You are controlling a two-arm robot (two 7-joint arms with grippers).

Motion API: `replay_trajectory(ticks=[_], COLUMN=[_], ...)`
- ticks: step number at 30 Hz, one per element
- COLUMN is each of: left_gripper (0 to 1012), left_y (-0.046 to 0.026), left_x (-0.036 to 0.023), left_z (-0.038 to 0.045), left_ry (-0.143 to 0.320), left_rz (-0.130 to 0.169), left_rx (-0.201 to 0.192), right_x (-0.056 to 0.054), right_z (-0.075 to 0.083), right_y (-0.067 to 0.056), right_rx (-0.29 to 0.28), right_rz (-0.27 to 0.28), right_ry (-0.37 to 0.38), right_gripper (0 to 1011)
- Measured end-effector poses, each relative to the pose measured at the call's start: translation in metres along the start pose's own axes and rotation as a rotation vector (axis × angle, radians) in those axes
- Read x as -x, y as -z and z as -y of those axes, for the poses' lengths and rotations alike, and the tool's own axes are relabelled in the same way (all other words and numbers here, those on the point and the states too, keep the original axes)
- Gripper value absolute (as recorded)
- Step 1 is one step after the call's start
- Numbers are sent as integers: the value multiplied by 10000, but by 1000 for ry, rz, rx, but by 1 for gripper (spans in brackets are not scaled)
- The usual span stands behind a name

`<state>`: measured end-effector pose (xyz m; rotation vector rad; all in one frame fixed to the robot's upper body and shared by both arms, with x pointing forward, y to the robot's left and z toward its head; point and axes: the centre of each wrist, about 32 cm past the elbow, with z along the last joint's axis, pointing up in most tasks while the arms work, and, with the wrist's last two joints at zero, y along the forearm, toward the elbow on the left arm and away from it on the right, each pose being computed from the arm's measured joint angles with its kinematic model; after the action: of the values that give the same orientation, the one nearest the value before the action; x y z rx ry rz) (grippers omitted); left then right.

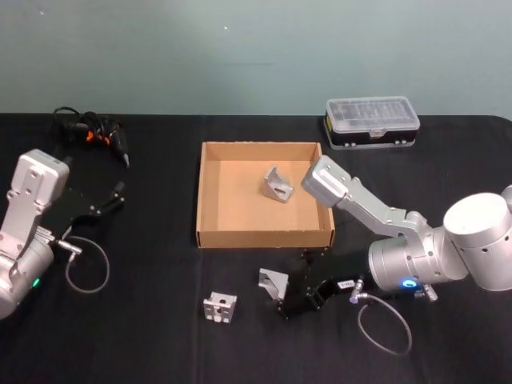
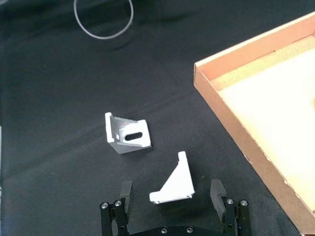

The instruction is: Use one hand to pick up the angle iron from the table and place it into the box.

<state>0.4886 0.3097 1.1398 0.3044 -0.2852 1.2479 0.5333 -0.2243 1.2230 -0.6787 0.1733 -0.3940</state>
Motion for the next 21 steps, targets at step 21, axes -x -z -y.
replay_trajectory(ticks=[21], left_gripper=[1011], left_y=[0], left_x=[0], left_z=[0], left_ry=[0], left_rz=[0], left_rx=[0], right_x=[-77], right_z=[-221], right_y=[-44], right_rx=[18], right_rz=[46], right_ry=[-6], right_gripper=[1004])
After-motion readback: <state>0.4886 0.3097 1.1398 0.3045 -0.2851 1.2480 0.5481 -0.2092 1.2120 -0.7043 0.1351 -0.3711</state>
